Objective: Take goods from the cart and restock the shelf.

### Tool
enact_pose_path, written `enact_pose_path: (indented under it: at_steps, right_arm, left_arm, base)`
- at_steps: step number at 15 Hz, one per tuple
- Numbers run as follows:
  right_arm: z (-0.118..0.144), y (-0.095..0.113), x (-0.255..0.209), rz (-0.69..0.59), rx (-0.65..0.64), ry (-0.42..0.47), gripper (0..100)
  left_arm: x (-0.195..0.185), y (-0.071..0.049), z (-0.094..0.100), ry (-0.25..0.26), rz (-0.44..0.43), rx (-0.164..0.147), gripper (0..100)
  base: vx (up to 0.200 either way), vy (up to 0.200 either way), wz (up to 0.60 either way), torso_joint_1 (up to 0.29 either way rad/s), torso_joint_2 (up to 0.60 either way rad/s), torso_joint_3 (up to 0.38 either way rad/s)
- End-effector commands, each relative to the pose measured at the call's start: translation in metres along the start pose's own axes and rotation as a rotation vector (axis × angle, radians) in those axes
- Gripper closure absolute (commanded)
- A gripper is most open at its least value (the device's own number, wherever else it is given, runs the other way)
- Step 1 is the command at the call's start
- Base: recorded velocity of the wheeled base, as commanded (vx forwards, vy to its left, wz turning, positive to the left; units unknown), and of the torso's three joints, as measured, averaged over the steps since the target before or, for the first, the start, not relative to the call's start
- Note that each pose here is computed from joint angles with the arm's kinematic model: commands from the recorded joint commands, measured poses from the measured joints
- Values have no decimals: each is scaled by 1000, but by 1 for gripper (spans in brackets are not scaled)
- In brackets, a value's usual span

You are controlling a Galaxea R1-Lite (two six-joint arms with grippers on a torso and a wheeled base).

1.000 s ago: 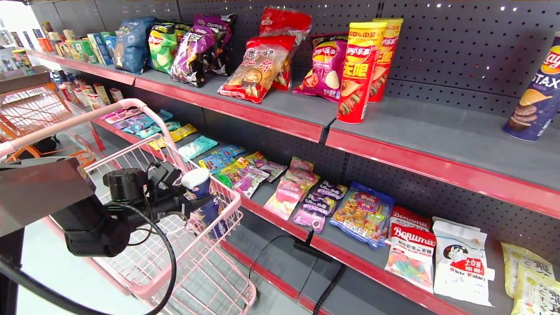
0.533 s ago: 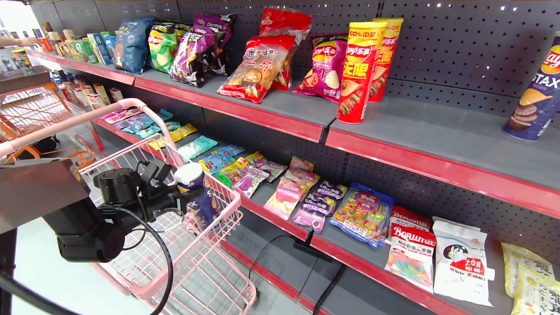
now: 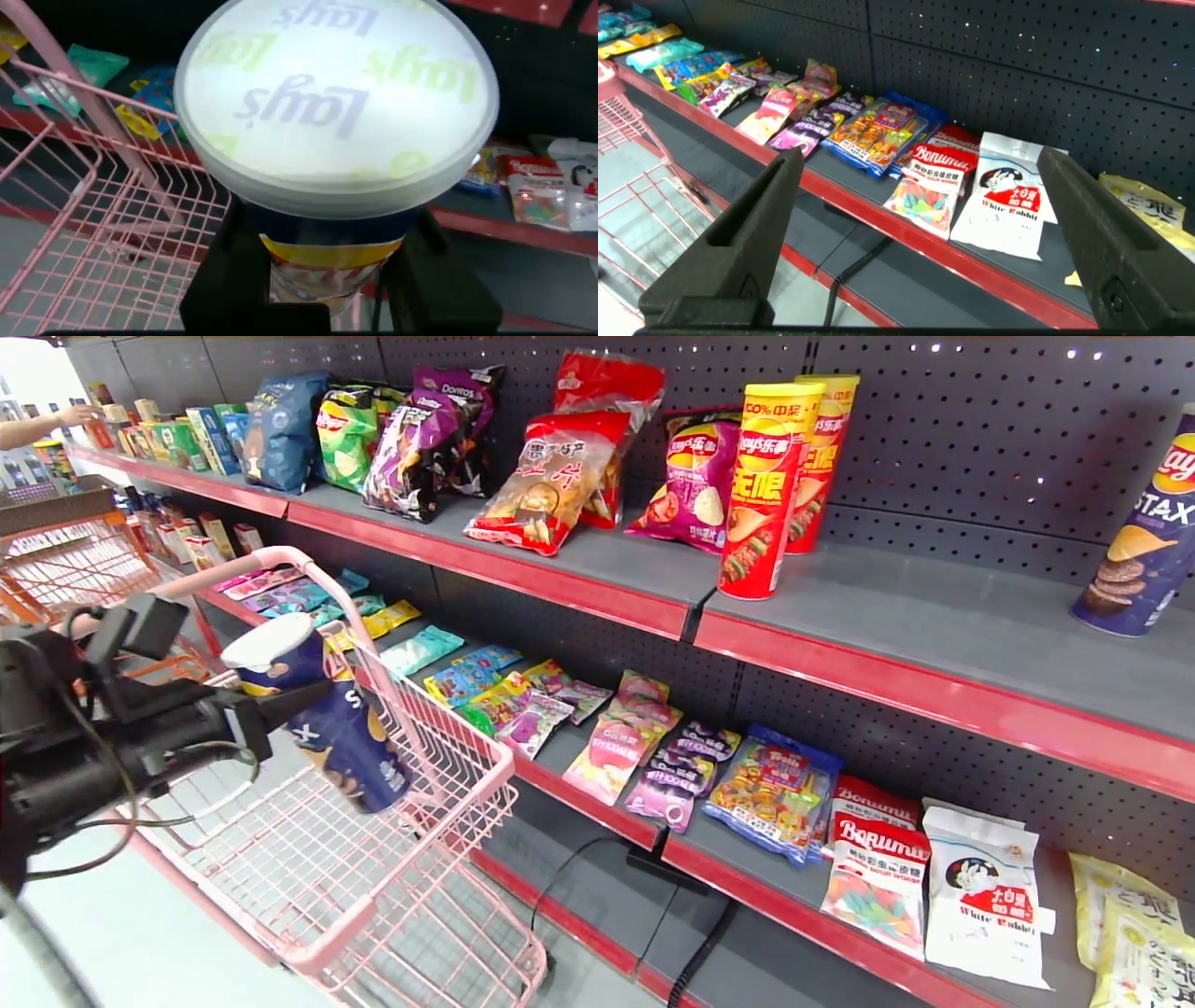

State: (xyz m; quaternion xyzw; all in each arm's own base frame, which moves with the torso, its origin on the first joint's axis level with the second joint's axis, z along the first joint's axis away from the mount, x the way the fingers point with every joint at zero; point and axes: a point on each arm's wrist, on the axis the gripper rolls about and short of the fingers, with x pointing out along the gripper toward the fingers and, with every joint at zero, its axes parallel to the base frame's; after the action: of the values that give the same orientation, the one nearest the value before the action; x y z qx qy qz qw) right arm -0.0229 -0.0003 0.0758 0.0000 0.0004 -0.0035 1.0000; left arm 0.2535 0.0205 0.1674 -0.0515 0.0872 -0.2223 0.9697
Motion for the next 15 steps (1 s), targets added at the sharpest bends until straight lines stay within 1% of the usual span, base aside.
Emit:
enact_pose_path:
  at_steps: [1,2,3,4,5,6,7,8,10,13,15]
  right_arm:
    - [0,0,0,-1,0,1,0]
    - [0,0,0,-1,0,1,0]
    - [0,0,0,-1,0,1,0]
    - [0,0,0,-1,0,1,0]
    - [0,0,0,1,2,1,0]
    - [0,0,0,1,2,1,0]
    - [0,0,0,-1,2,1,0]
    - [0,0,0,-1,2,1,0]
    - [0,0,0,-1,2,1,0]
    - [0,0,0,1,2,1,0]
    - [0,0,0,-1,2,1,0]
  left_arm:
    - [-117,-75,40,-111,19,11,100]
    - [-142,-92,40,-128,24,24,100]
    - [-151,-97,39,-142,40,31,100]
    - [-160,-103,38,-167,79,44,100]
    - [-169,-108,36,-190,137,48,100]
    - [-175,-111,36,-201,162,51,100]
    - [-179,-113,37,-204,174,53,100]
    - [-183,-114,36,-197,208,53,100]
    - [-187,-115,34,-199,232,67,100]
    - [-192,-120,31,-218,250,85,100]
    - [-196,-123,31,-237,254,87,100]
  base:
    - [0,0,0,0,0,0]
    - [0,0,0,0,0,0]
    - [0,0,0,0,0,0]
    - [0,0,0,0,0,0]
    - [0,0,0,41,-95,-76]
    - [0,0,0,110,-295,-178]
    - [0,0,0,149,-403,-256]
    - [0,0,0,163,-471,-300]
    - [0,0,0,195,-513,-332]
    - [0,0,0,227,-574,-360]
    - [0,0,0,249,-618,-376]
